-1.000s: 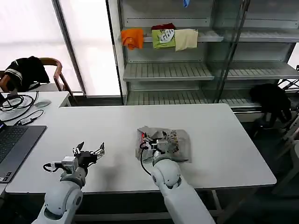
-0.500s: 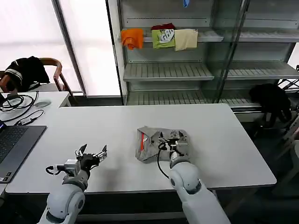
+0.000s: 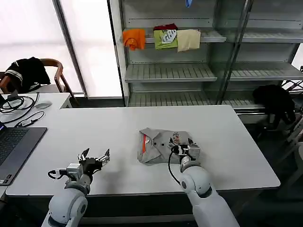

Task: Fold and organize the clothes.

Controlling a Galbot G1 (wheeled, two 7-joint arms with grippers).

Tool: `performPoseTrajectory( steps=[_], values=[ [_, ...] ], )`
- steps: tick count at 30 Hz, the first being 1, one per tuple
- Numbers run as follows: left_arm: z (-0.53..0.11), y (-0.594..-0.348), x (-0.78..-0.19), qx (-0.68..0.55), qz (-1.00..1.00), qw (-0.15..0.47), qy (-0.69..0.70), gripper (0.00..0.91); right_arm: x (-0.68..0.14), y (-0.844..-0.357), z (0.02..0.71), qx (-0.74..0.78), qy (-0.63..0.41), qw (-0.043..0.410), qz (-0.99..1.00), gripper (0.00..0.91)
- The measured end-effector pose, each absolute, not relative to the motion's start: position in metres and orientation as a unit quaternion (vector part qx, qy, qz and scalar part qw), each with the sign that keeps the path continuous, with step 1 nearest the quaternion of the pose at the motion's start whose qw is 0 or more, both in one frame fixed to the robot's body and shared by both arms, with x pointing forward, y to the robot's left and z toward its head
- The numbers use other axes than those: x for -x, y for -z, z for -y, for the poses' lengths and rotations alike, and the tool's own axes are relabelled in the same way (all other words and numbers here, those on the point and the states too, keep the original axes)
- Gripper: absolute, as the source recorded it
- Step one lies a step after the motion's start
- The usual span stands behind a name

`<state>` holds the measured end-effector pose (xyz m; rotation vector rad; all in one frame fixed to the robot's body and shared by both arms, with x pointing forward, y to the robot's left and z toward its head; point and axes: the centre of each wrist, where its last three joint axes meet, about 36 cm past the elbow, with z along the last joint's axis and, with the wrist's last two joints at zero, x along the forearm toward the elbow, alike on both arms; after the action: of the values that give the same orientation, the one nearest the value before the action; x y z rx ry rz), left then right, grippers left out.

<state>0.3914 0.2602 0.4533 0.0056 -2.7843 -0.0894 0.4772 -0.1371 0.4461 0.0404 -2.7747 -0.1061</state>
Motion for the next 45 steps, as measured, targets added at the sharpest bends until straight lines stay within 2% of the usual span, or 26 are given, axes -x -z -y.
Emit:
performPoseTrajectory(
  steps=[21,28,32,45],
  values=[
    [-0.259,-0.45,-0.391,0.001,0.983,0.181,0.027,0.907,-0.481,-0.434,0.145,-0.017,0.052,0.208,0.977,0.907],
    [-0.261,-0.451,-0.39,0.0,0.983,0.181,0.03,0.907,-0.478,-0.436,0.149,-0.016,0.054,0.202,0.978,0.907],
    [-0.261,-0.451,-0.388,-0.001,0.983,0.181,0.027,0.907,-0.473,-0.445,0.153,-0.014,0.053,0.183,0.981,0.907],
    [-0.245,-0.469,-0.378,-0.01,0.99,0.142,0.008,0.907,-0.447,-0.489,0.187,0.02,-0.008,0.069,0.997,0.907]
  ],
)
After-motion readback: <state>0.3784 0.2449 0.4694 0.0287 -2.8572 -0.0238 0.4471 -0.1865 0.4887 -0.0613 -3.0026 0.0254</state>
